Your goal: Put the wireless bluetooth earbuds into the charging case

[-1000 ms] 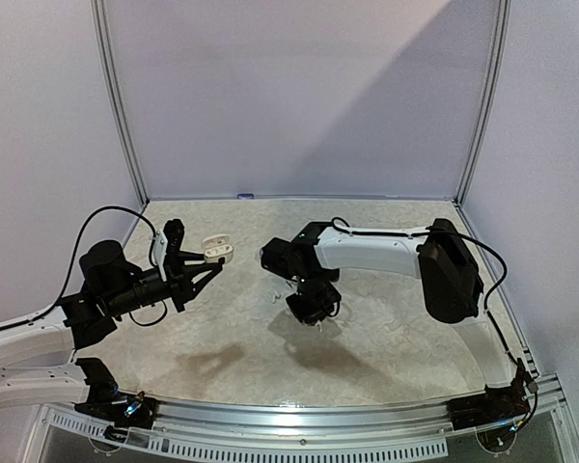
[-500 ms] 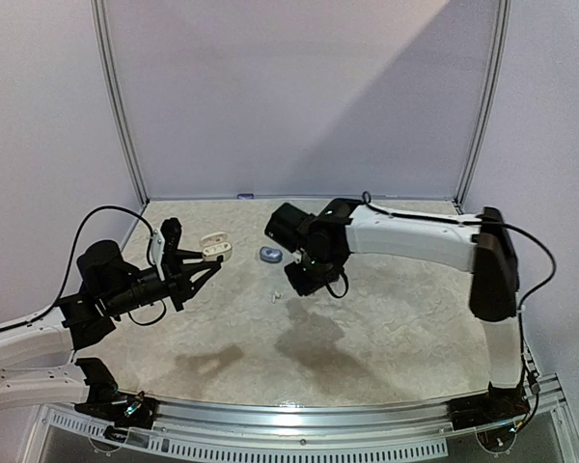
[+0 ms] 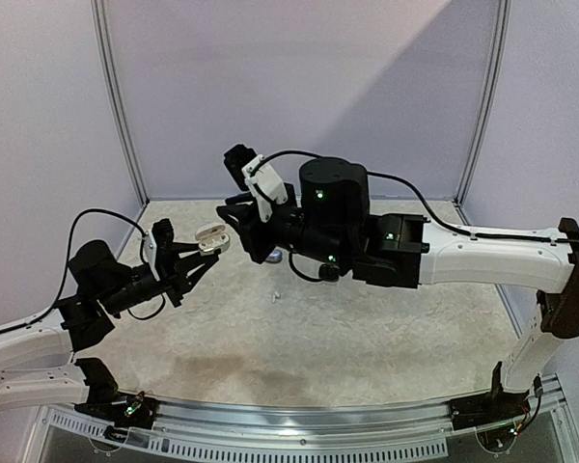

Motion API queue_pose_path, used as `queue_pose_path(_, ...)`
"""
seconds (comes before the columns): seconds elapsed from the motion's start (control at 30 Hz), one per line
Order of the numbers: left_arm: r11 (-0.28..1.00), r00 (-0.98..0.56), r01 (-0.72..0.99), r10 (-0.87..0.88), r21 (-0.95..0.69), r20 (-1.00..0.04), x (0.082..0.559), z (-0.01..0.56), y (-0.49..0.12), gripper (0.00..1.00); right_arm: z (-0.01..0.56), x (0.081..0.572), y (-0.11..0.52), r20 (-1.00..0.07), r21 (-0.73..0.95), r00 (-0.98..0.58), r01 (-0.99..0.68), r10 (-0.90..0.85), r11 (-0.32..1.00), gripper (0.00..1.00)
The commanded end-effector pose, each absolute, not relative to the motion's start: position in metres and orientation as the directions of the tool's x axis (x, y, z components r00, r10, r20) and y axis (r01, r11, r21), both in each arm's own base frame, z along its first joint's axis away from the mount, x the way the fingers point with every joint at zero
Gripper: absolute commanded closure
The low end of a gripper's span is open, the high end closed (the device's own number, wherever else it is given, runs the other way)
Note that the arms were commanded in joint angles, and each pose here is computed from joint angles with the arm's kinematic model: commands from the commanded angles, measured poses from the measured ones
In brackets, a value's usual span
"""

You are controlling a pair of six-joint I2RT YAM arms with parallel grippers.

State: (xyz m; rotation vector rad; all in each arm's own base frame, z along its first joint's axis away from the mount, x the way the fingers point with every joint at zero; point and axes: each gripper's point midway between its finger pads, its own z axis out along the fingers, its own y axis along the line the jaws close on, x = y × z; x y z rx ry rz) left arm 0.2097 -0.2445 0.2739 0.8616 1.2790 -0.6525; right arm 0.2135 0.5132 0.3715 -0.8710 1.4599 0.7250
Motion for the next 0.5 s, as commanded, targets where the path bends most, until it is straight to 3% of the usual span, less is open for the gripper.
queue_pose_path(0.0,0.517,0.256,0.821,0.045,0.242,-0.966,0.202,0.277,-0.248,1.0,0.377,0.204,0.532,-0.988,-0.154,0.144,-0.885,-0.056,0.439,1.0)
queue_pose_path(0.47,0.52,0.14,0.85,-0.067,0.086,-0.988,0.202,0.287,-0.248,1.0,0.352,0.206,0.526,-0.972,-0.23,0.185,-0.865,-0.143,0.446,1.0)
